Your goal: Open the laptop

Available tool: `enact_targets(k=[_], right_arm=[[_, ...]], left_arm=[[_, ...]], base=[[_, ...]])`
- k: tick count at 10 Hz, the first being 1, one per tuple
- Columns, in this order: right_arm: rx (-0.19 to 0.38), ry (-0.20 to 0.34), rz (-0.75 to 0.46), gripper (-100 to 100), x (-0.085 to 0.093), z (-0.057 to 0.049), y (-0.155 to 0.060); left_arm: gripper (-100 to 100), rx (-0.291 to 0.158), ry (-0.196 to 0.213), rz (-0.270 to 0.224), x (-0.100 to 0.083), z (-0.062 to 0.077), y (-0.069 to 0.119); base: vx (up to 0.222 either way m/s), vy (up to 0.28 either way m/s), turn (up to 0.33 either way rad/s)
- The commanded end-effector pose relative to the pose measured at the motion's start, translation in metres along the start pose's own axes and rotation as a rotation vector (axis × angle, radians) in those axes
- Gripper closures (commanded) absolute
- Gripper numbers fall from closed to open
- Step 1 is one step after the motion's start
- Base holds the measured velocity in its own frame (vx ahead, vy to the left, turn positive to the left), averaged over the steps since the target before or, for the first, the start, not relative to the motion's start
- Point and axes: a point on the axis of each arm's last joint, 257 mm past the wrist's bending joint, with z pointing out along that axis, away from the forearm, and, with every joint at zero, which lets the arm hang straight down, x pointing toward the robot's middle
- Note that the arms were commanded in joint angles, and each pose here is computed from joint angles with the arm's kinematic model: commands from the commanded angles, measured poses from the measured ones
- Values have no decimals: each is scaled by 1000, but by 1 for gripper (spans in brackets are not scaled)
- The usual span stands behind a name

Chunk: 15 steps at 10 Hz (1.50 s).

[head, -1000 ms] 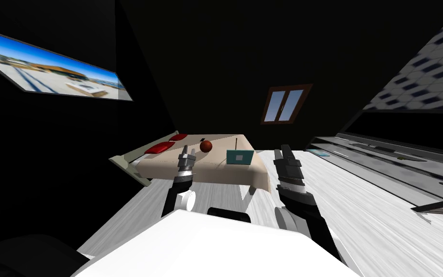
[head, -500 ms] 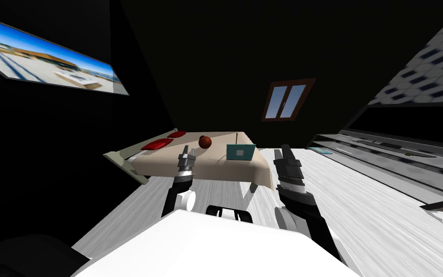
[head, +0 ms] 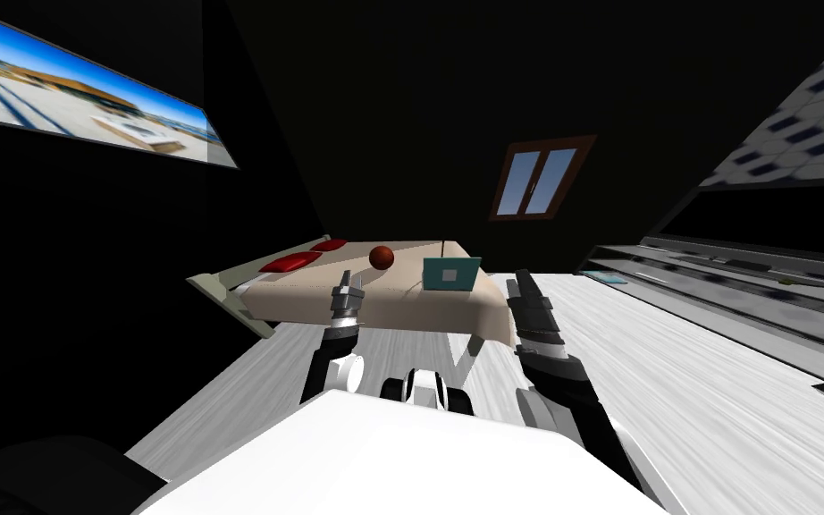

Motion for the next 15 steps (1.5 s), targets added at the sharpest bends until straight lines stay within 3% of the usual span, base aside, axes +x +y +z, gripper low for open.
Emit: enact_targets(k=[1,6,7,10,11,15], right_arm=[[10,61,-123,-100,8,1,-10],[48,146,-422,-100,17,2,-42],[48,146,-430,-100,17,2,-42],[75,191,-623,-100,19,3,-64],[74,191,-628,-100,19,3,-64],[111,242,-867,-100,16,3,-94]], left_arm=[[0,0,0,0,0,0,0],[0,0,0,0,0,0,0],[0,0,0,0,0,0,0],[0,0,0,0,0,0,0],[0,0,0,0,0,0,0],[0,0,0,0,0,0,0]], base=[[17,64,46],[26,84,65],[16,60,13],[22,65,65],[18,53,17],[25,75,59]])
